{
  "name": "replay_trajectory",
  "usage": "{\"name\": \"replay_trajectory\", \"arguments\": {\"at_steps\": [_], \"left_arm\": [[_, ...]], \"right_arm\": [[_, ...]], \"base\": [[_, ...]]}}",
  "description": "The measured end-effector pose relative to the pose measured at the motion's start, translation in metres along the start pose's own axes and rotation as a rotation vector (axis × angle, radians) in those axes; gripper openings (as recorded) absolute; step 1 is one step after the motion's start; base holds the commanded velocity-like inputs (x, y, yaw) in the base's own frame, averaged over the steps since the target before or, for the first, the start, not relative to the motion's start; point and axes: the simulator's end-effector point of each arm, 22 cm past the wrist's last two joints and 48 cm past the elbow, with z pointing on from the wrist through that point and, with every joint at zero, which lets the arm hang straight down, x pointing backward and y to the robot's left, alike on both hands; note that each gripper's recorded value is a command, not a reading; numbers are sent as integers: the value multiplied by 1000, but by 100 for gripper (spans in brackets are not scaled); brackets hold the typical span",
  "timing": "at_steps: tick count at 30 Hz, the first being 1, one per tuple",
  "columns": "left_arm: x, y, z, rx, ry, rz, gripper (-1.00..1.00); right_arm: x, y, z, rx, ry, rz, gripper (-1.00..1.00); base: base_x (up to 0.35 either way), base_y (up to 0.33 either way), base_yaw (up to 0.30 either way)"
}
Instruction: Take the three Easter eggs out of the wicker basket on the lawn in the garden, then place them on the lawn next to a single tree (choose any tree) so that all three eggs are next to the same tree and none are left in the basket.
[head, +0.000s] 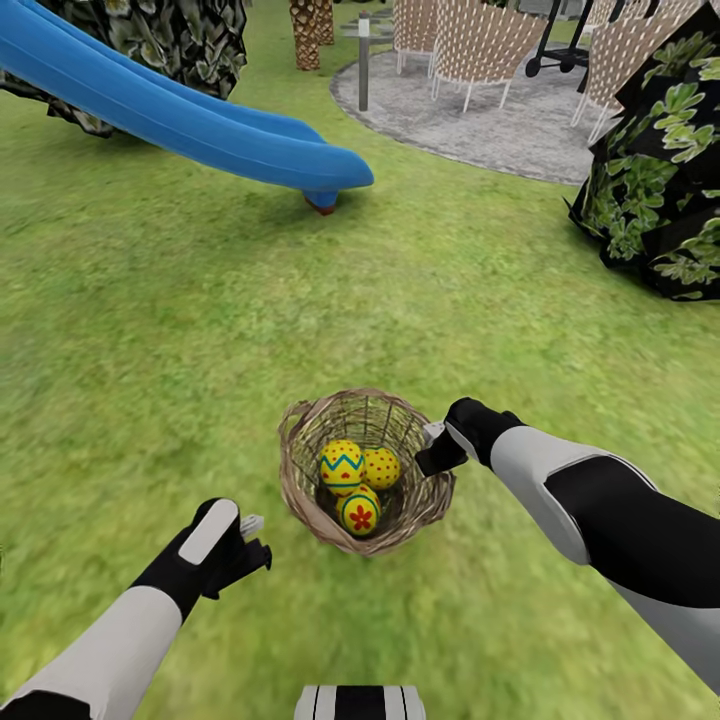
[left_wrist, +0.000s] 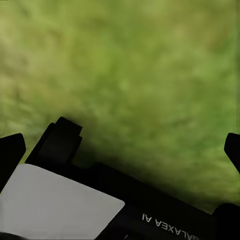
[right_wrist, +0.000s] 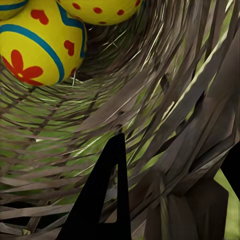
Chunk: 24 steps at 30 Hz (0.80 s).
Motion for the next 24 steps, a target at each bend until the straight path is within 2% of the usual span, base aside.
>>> {"name": "replay_trajectory", "arguments": {"at_steps": [12,16,24], "left_arm": [[4,11,-21,-13,3,0,100],[14,10,-22,26,17,0,100],[28,25,-27,14,31,-14,100]], "right_arm": [[-3,1,-25,6,2,-2,-100],[-5,2,-34,8,2,-3,-100],[-8,3,-51,4,-1,4,-100]], "base": [[0,0,0],[0,0,0],[0,0,0]]}}
